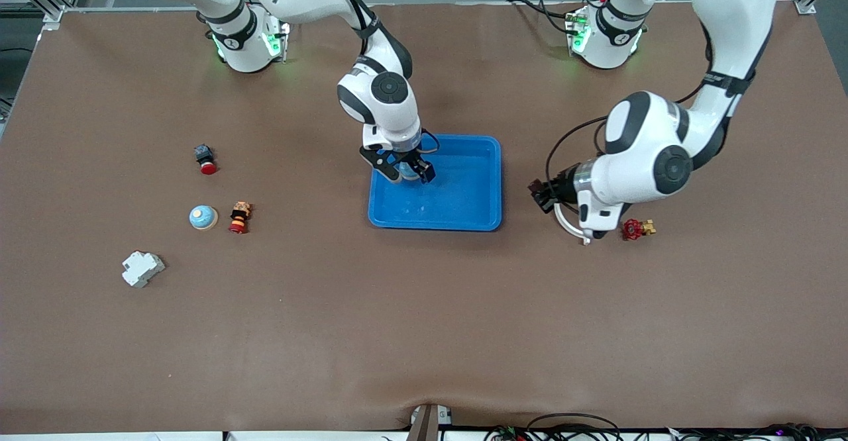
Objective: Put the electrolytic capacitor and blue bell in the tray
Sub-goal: 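Lower the bell into the tray while the left gripper carries the capacitor, then release the capacitor in the tray while the right gripper reaches another bell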
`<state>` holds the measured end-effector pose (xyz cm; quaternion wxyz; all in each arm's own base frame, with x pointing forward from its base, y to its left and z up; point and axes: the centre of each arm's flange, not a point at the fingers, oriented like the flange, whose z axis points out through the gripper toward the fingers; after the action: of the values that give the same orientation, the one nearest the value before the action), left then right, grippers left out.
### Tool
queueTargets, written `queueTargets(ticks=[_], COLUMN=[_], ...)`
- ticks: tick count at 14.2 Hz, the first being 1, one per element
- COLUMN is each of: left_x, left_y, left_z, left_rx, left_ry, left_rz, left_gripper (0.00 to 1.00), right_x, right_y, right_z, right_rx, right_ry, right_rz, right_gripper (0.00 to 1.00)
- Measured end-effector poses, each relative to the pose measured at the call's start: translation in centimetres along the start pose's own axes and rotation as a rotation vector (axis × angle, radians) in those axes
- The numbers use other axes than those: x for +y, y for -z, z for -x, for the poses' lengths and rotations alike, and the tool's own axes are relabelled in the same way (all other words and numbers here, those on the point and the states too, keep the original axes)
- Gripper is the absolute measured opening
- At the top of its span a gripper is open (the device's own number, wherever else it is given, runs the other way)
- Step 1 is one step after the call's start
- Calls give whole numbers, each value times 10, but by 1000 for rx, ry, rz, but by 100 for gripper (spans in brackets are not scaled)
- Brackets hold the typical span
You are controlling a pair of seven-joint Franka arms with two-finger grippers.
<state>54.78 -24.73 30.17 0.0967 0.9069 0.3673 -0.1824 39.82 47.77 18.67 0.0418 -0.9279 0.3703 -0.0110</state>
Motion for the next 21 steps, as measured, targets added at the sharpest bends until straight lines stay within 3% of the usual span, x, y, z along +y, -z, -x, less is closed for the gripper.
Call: queueTargets(ticks=[8, 11, 14, 17, 18, 21], left_x=[17, 16, 8, 5, 6, 8], left_y=[-107, -141, -174, -195, -194, -193], left_z=[98, 128, 127, 125, 125, 123], left_rx=[18, 78, 130, 128, 129, 129], left_ry=[77, 109, 120, 130, 129, 131], left_rz=[-31, -97, -158, -185, -184, -179], left_gripper=[30, 30, 30, 30, 35, 63], right_x=[-4, -5, 4, 23, 34, 76], right_y=[25, 64, 102, 127, 132, 144], right_z=[-14, -43, -97, -173, -202, -289], right_rx=[38, 40, 20, -11, -20, -26], right_ry=[121, 183, 297, 412, 457, 575], right_rz=[131, 177, 236, 250, 250, 269], right_gripper=[100, 100, 100, 100, 100, 100])
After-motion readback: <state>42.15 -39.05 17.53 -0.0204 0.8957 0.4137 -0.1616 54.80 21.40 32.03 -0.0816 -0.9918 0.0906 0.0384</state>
